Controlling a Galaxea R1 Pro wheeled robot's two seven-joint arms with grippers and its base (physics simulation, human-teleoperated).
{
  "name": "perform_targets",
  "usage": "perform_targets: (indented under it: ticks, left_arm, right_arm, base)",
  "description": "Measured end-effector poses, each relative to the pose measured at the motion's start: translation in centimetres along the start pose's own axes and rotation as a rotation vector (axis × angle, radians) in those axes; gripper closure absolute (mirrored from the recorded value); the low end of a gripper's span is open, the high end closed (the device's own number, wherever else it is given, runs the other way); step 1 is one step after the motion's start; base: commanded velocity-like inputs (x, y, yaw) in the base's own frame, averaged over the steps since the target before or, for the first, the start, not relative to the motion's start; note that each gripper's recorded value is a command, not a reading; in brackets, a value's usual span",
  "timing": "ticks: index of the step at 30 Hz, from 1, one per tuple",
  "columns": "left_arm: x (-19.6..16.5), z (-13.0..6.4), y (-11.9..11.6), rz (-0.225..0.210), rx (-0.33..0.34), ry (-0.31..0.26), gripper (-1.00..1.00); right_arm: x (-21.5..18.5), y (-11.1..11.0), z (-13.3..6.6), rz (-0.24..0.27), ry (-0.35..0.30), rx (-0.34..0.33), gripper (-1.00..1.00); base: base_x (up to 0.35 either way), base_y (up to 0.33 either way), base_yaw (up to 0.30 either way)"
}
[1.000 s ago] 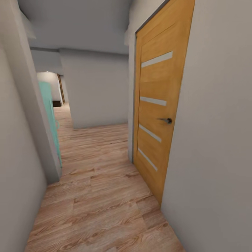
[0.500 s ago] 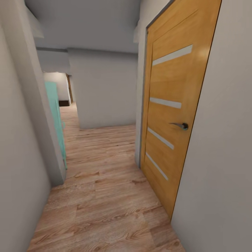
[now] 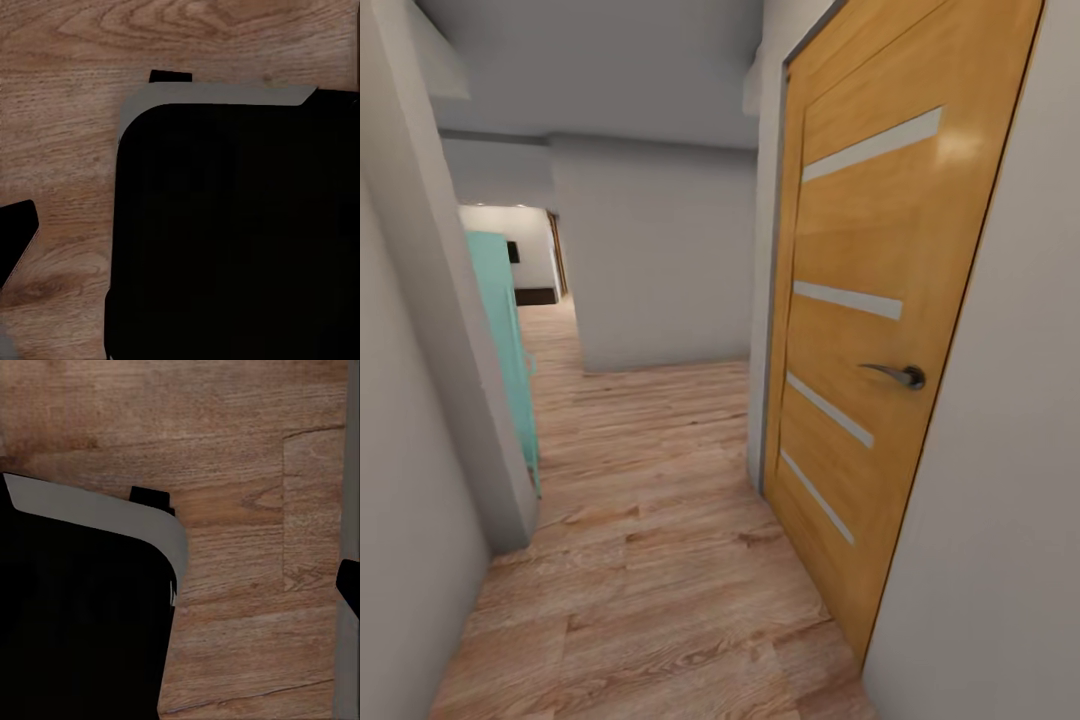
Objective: Move the two storage containers from the living room to the garage. In the garage, place one container on the floor and stack the other container on top of it (either order is fine).
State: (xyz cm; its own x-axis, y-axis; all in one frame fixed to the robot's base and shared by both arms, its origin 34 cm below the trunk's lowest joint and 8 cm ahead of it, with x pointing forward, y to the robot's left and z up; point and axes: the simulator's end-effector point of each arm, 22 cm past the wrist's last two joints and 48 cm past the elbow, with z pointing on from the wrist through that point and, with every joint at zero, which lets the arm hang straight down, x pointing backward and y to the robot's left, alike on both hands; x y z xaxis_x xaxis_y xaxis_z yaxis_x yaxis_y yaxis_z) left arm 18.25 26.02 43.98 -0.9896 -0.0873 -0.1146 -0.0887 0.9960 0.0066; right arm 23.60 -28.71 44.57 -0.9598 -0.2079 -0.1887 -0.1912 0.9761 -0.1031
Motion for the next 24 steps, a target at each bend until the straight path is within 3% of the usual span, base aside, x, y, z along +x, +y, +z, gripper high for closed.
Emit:
perform_targets:
  ticks: [12, 24]
  left_arm:
    - [0.0, 0.0, 0.0, 0.000, -0.001, 0.000, -1.00]
    - [0.0, 0.0, 0.0, -0.001, -0.002, 0.000, -1.00]
  right_arm:
    - [-0.9, 1.3, 0.0, 0.009, -0.029, -0.014, -1.00]
    - [-1.0, 1.2, 0.0, -0.003, -0.037, -0.009, -1.00]
  base:
    - [0.321, 0.000, 0.015]
    - [0.321, 0.000, 0.246]
